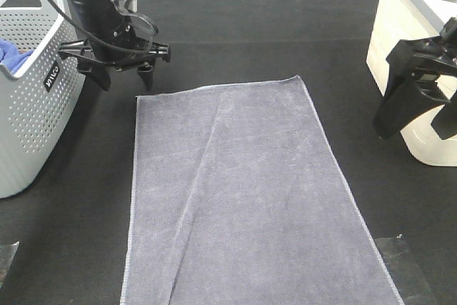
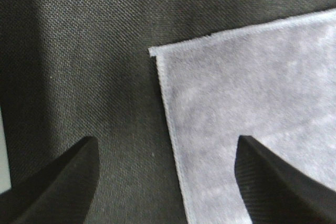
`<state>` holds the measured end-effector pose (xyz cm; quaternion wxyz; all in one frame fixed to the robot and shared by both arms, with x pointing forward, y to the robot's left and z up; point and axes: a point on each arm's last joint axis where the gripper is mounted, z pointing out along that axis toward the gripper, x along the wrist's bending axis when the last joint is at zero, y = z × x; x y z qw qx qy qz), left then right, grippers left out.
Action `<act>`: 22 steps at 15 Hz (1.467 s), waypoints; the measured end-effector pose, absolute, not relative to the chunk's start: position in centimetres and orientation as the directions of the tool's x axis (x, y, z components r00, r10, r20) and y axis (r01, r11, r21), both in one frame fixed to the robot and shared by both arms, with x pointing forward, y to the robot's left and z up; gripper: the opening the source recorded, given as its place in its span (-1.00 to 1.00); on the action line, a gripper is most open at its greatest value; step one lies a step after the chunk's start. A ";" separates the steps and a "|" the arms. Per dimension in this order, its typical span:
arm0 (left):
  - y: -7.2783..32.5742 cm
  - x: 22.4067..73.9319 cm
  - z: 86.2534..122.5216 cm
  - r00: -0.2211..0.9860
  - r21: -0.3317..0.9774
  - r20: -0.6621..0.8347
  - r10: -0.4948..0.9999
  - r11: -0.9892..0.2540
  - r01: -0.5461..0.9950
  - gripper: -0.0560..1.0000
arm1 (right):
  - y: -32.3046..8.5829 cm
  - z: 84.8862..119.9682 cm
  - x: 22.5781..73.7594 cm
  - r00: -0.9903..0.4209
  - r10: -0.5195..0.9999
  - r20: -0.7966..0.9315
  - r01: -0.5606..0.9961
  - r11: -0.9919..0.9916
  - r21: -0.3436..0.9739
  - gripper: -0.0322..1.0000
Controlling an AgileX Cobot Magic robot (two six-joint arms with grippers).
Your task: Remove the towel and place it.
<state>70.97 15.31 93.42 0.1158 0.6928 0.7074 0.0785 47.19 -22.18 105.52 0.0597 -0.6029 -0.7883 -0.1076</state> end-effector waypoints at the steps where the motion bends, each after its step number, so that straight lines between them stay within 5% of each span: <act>1: 15.3 71.0 92.9 -0.014 0.263 -0.053 0.998 0.027 0.964 0.41 | -22.2 105.5 47.2 -0.266 0.938 0.224 0.963 0.250 0.098 0.49; 13: 14.8 72.2 87.5 -0.052 0.264 -0.076 0.996 0.071 0.962 0.38 | -22.2 105.5 47.2 -0.266 0.938 0.224 0.963 0.250 0.098 0.49; 17: 14.8 72.5 87.4 -0.046 0.295 -0.077 0.996 0.067 0.953 -0.04 | -22.2 105.5 47.2 -0.266 0.938 0.224 0.963 0.249 0.101 0.49; 20: 14.8 72.8 87.4 -0.010 0.331 -0.069 0.998 0.032 0.943 -0.75 | -22.1 105.6 47.7 -0.265 0.939 0.220 0.960 0.236 0.150 0.47; 22: 14.7 72.9 87.4 0.027 0.349 -0.062 0.998 -0.004 0.937 -0.89 | -21.8 105.6 48.6 -0.257 0.939 0.229 0.950 0.202 0.239 0.43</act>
